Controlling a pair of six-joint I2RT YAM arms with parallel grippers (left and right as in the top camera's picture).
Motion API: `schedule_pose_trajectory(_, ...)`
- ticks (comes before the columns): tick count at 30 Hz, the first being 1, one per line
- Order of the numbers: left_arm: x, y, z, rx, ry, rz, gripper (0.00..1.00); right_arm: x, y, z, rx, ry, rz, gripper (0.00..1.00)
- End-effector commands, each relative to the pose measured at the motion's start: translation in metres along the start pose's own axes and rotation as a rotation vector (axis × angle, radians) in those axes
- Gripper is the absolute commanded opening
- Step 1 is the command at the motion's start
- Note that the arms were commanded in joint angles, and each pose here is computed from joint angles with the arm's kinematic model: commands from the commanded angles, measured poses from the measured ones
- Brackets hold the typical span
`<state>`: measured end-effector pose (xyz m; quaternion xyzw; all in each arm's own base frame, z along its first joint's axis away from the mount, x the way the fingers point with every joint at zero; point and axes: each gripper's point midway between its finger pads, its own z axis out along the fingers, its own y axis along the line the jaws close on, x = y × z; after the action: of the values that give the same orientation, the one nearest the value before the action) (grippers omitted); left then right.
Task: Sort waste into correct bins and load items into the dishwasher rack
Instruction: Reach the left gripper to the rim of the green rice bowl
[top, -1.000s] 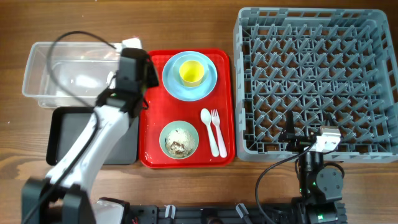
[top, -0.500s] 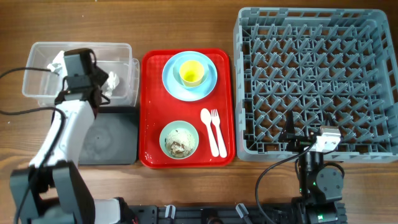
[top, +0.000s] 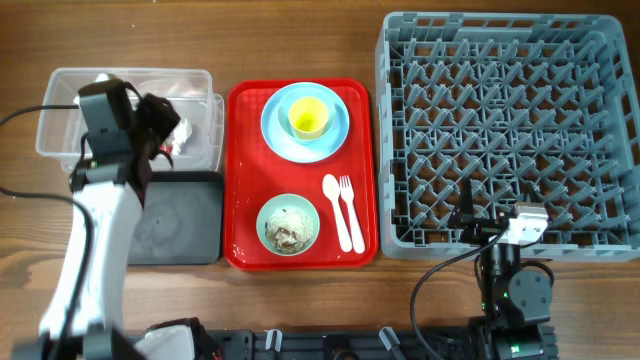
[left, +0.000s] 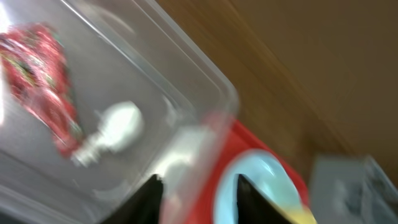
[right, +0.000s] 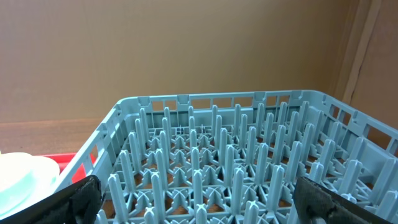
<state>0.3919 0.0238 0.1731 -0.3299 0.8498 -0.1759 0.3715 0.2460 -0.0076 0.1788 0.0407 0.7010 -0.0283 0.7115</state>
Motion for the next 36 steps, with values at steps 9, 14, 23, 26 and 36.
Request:
schedule_pose_trajectory(9,0.200,-0.054,-0.037,0.033,0.550,0.347,0.04,-0.002,-0.002,0.000,0.012,-0.009,0.014,1.00)
schedule_pose_trajectory(14,0.254,-0.057,-0.040,-0.015,0.604,0.520,0.11,-0.002,-0.002,0.000,0.012,-0.009,0.014,1.00)
schedule_pose_trajectory(23,0.314,-0.046,-0.033,-0.122,0.591,0.738,0.24,-0.002,-0.002,0.000,0.012,-0.009,0.014,1.00)
schedule_pose_trajectory(26,0.325,-0.041,-0.029,-0.154,0.579,0.784,0.25,-0.002,-0.002,0.000,0.012,-0.009,0.014,1.00)
schedule_pose_trajectory(36,0.325,-0.034,-0.023,-0.201,0.536,0.825,0.25,-0.002,-0.002,0.000,0.012,-0.009,0.014,1.00)
